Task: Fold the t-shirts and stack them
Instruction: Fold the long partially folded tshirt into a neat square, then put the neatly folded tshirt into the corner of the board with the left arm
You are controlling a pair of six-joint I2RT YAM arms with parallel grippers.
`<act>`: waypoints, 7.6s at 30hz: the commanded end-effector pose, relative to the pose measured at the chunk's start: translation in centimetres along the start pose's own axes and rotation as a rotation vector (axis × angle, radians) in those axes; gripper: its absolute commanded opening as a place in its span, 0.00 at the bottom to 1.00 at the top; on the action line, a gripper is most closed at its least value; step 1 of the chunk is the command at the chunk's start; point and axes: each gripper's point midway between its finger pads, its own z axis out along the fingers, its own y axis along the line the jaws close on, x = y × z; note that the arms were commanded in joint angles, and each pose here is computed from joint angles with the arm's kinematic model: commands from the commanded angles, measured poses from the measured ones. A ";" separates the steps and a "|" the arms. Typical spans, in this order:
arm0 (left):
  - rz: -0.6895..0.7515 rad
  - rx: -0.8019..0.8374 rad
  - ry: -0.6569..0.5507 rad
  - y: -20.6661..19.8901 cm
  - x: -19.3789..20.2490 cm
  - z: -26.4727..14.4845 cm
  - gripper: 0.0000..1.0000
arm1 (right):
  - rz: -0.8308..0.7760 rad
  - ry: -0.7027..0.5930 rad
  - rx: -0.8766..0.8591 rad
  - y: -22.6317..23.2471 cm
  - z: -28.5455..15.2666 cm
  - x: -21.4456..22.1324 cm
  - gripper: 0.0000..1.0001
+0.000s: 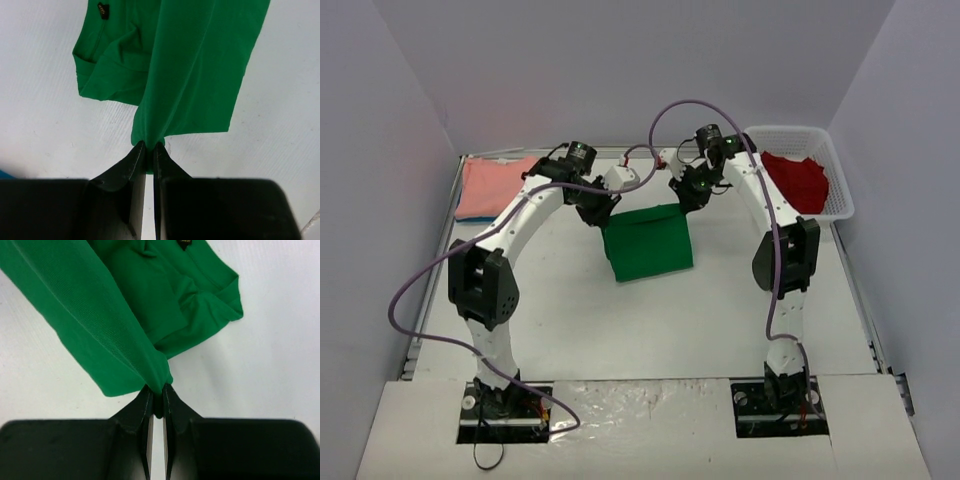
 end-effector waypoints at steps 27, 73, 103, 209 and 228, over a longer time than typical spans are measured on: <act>-0.134 -0.308 -0.066 12.6 -0.9 1.8 0.45 | 0.032 -0.173 0.368 -12.7 3.3 -5.1 0.85; -0.818 -0.338 -0.237 11.1 13.5 -9.8 0.53 | -0.355 0.190 0.250 14.0 15.5 -2.7 0.84; -1.260 0.377 -0.519 9.0 6.4 -6.3 0.94 | -0.332 0.166 0.347 10.6 13.2 -7.2 0.00; -0.478 -0.606 0.267 19.9 7.1 -8.6 0.02 | 0.093 0.273 -0.172 11.7 6.1 13.8 1.00; -0.532 -0.568 0.044 19.4 2.5 -9.5 0.02 | 0.121 0.376 -0.198 11.9 8.1 16.3 1.00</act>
